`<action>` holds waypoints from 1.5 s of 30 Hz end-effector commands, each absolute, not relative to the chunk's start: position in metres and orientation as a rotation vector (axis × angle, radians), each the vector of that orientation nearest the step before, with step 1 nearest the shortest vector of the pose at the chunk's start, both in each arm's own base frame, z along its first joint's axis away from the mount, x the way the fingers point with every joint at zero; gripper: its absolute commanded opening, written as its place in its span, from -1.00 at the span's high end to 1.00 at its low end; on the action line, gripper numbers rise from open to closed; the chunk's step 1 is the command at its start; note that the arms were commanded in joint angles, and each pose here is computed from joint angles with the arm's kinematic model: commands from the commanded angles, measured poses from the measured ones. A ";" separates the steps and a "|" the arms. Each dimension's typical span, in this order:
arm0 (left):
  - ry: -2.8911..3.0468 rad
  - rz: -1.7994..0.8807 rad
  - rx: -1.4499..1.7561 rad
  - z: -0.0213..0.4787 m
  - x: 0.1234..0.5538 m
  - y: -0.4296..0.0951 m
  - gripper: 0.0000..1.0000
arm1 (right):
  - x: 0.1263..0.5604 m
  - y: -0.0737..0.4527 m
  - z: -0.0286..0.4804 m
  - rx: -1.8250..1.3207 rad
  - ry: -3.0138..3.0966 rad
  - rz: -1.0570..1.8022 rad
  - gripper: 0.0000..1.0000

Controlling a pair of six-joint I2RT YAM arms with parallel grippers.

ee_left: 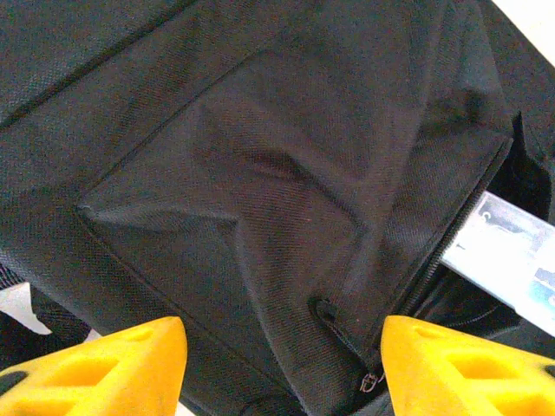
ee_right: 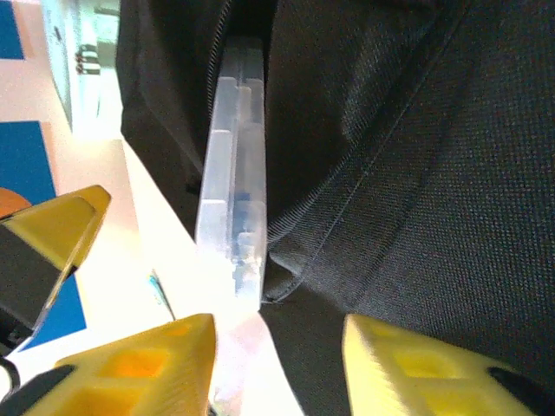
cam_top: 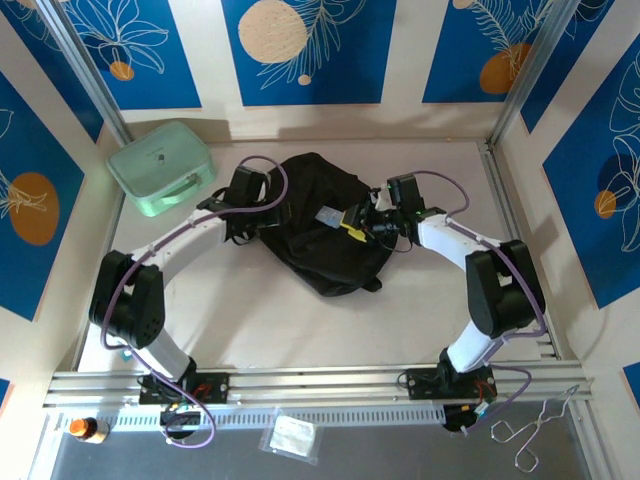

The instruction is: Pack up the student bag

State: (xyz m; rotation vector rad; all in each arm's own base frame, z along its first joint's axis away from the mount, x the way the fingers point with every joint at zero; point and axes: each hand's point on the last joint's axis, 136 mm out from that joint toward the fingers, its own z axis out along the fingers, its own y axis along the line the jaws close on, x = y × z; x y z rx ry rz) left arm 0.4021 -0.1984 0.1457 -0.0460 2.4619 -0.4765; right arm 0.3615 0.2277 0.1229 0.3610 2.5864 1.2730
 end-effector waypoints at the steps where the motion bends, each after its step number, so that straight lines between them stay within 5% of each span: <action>1: 2.427 -0.540 -0.084 0.157 0.402 -0.197 -0.21 | 0.366 0.237 0.122 0.333 2.626 1.256 0.33; 6: 2.437 -0.546 -0.089 0.155 0.399 -0.195 -0.20 | 0.381 0.247 0.117 0.339 2.644 1.237 0.63; 16: 2.484 -0.631 -0.177 0.131 0.383 -0.196 -0.20 | 0.403 0.272 0.086 0.424 2.744 1.238 0.78; 32: 2.505 -0.783 -0.318 0.106 0.383 -0.201 0.25 | 0.400 0.262 0.114 0.321 2.672 1.265 0.54; 37: 2.503 -0.832 -0.361 0.100 0.384 -0.201 0.30 | 0.389 0.265 0.129 0.247 2.652 1.249 0.28; 45: 2.501 -0.891 -0.379 0.096 0.385 -0.206 0.32 | 0.396 0.275 0.120 0.285 2.686 1.200 0.24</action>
